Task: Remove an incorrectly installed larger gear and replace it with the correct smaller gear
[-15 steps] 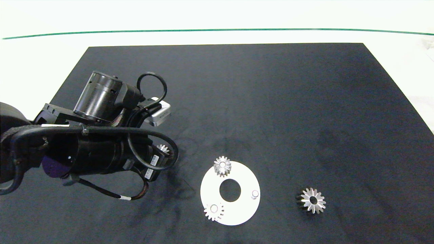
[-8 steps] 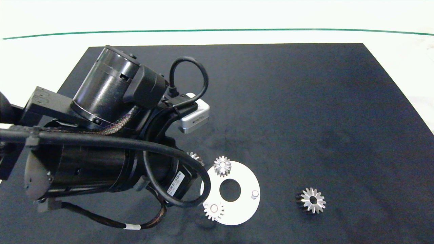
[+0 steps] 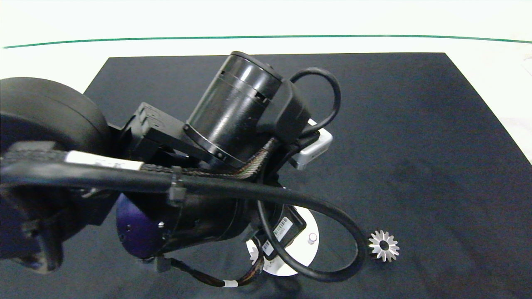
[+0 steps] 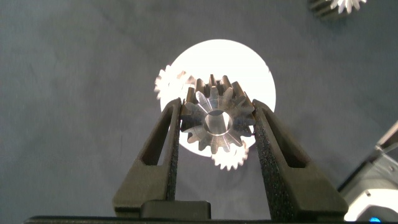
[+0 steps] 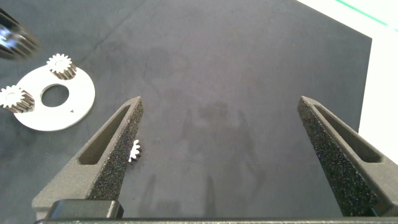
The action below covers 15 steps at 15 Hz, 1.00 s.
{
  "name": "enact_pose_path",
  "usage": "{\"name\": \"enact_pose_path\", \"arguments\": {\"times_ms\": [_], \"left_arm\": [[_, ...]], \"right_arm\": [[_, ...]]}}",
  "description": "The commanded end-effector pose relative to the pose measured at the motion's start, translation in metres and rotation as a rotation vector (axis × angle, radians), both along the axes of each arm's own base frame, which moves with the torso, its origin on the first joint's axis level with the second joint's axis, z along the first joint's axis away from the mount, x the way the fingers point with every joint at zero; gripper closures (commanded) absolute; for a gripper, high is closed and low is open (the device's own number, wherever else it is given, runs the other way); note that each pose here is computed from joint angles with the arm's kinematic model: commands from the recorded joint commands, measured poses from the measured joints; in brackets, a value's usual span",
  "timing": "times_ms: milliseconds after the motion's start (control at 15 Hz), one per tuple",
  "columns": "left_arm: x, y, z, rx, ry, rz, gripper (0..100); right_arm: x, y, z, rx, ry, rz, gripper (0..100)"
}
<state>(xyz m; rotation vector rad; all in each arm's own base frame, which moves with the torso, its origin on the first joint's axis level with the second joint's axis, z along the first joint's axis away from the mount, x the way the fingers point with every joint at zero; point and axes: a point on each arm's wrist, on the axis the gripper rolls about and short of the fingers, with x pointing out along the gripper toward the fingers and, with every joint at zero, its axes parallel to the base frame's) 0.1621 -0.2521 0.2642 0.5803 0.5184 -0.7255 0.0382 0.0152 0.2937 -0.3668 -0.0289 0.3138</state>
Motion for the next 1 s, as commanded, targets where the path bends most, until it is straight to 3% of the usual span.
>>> {"name": "enact_pose_path", "arguments": {"times_ms": [67, 200, 400, 533, 733, 1000], "left_arm": [[-0.004, -0.023, -0.012, 0.035, 0.011, -0.042, 87], [-0.012, -0.033, -0.018, 0.074, -0.012, -0.038, 87], [-0.021, -0.044, -0.019, 0.074, -0.019, -0.076, 87], [-0.014, -0.049, -0.024, 0.097, -0.026, -0.058, 87], [-0.014, -0.053, -0.034, 0.161, -0.009, -0.077, 87], [-0.009, -0.064, -0.035, 0.157, -0.011, -0.076, 87]], "right_arm": [[-0.002, -0.001, 0.001, 0.001, -0.007, -0.001, 0], [-0.003, -0.001, 0.001, 0.003, -0.012, -0.001, 0], [-0.003, -0.001, 0.001, 0.003, -0.012, -0.001, 0], [-0.003, -0.002, 0.001, 0.002, -0.013, -0.001, 0], [-0.002, -0.001, 0.001, -0.001, -0.008, -0.001, 0], [-0.002, -0.001, 0.001, 0.000, -0.009, 0.002, 0]]}}
